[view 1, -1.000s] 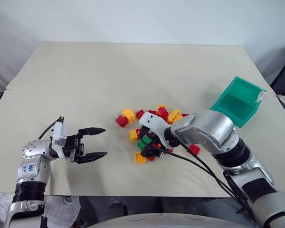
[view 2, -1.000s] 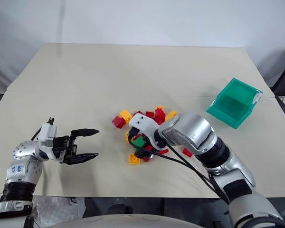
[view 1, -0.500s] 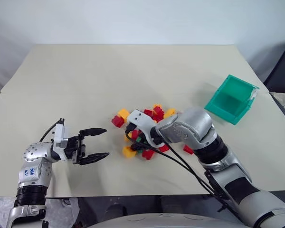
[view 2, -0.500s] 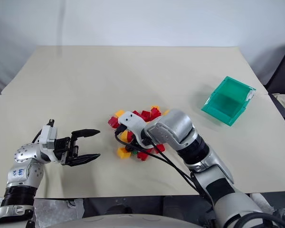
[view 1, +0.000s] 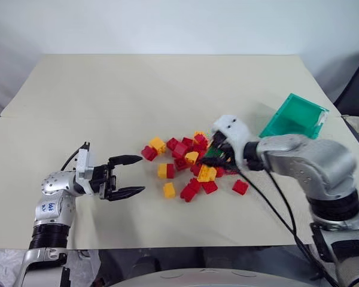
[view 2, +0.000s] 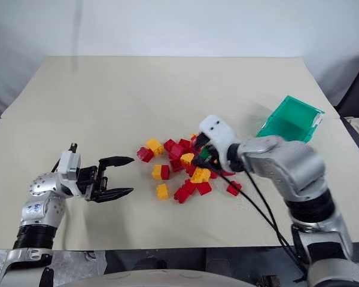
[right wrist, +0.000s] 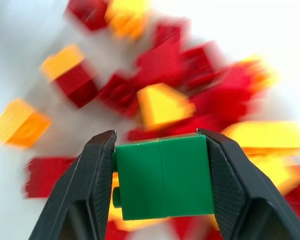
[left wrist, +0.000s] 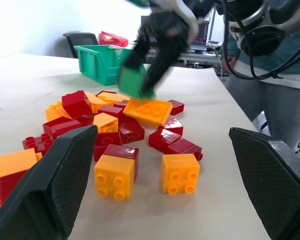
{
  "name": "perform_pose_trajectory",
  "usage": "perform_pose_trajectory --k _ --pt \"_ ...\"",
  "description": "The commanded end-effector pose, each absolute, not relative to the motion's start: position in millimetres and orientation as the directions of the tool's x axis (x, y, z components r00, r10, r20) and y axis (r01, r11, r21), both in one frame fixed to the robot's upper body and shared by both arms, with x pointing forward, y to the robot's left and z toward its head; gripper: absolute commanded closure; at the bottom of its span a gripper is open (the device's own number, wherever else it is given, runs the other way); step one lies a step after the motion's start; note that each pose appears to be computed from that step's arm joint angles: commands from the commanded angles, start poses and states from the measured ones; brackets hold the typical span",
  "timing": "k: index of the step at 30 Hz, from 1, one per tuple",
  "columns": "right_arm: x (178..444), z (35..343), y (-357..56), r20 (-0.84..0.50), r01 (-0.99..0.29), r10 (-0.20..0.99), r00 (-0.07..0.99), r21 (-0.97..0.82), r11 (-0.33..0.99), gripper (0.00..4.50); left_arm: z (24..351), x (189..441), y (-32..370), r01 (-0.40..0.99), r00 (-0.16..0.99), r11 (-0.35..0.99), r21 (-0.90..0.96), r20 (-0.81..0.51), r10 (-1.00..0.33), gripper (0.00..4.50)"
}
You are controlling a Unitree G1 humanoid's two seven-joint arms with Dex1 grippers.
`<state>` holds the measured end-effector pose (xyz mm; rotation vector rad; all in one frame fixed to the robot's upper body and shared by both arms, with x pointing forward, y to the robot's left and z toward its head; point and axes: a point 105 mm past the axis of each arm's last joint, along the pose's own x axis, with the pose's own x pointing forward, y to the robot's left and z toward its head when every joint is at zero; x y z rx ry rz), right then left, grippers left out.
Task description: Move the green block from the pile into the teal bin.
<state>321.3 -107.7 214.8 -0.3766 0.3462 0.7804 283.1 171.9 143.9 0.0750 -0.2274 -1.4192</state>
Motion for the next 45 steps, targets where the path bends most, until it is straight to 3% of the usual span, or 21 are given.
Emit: perform_pose_trajectory --k 1,4,8,16,20,22,27,31,34,37,40,45 --pt "336 253 -160 -0.282 -0.579 0.507 0.814 -0.336 0.743 2.33 152 285 166 0.970 0.090 0.113 0.214 0.113 -0.990 0.00" --pt "352 262 -222 -0.264 -0.393 0.301 0.916 -0.456 0.798 2.33 156 291 153 0.971 0.069 0.093 0.219 0.112 -0.991 0.00" --pt "369 260 -278 -0.268 -0.233 0.094 0.959 -0.556 0.798 2.33 155 322 133 0.954 0.194 0.202 0.223 0.060 -0.979 0.00" --pt "405 249 -312 -0.218 -0.130 0.001 0.976 -0.580 0.804 2.33 172 357 85 0.909 0.294 0.304 0.287 0.076 -0.953 0.00" --pt "420 246 -319 -0.183 -0.087 -0.022 0.983 -0.567 0.819 2.33 191 365 52 0.901 0.258 0.273 0.337 0.092 -0.962 0.00" --pt "422 242 -320 -0.205 -0.091 -0.037 0.978 -0.581 0.809 1.61 191 369 47 0.889 0.277 0.268 0.371 0.030 -0.961 0.00" --pt "418 257 -306 -0.147 -0.126 0.044 0.988 -0.613 0.780 0.02 192 378 49 0.889 0.323 0.299 0.345 -0.011 -0.946 0.00" --pt "402 268 -290 -0.132 -0.192 0.141 0.981 -0.592 0.783 0.02 199 376 56 0.905 0.316 0.313 0.289 0.038 -0.948 0.00" --pt "368 267 -255 -0.114 -0.396 0.402 0.909 -0.541 0.742 0.02 203 366 77 0.909 0.316 0.328 0.259 0.086 -0.945 0.00" --pt "327 248 -229 -0.146 -0.616 0.643 0.752 -0.505 0.605 0.02 204 359 103 0.915 0.348 0.365 0.170 0.121 -0.930 0.00" --pt "301 223 -232 -0.259 -0.732 0.708 0.657 -0.444 0.516 0.02 192 350 142 0.897 0.410 0.415 0.154 0.064 -0.910 0.00" --pt "271 195 -244 -0.336 -0.845 0.784 0.522 -0.330 0.421 0.02 173 319 198 0.890 0.446 0.439 0.123 -0.031 -0.895 0.00"
